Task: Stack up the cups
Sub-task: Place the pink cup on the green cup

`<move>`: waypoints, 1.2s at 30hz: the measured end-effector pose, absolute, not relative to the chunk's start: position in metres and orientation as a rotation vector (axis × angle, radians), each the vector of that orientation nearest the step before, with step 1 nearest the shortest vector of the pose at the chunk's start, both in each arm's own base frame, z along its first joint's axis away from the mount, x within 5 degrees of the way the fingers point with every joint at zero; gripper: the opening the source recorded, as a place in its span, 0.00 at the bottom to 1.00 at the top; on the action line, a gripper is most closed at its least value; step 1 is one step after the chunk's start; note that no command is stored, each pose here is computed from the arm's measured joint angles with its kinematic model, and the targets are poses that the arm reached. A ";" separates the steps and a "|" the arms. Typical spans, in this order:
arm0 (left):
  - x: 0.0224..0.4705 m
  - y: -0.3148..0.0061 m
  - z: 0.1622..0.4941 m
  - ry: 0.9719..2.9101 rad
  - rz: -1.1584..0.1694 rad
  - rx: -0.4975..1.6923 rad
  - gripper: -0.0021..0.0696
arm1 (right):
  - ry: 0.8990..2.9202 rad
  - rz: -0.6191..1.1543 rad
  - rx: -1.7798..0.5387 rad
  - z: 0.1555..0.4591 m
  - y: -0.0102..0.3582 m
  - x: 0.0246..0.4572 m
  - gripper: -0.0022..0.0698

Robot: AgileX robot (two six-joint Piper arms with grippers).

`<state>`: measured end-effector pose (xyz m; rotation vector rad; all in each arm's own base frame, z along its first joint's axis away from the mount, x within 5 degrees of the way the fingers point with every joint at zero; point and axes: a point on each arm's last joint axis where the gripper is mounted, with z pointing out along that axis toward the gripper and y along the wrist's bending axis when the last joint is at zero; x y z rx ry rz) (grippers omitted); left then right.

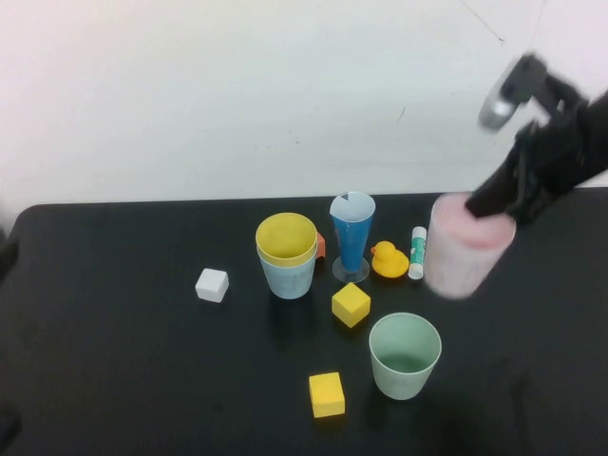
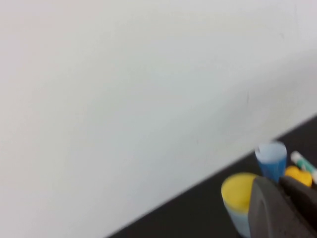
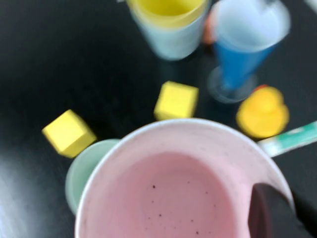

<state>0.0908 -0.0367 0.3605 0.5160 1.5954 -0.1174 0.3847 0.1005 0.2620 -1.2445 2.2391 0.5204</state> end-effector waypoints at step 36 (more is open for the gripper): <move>0.075 -0.028 0.288 1.581 -0.096 0.461 0.03 | 2.202 0.656 -1.337 0.160 0.131 0.355 0.15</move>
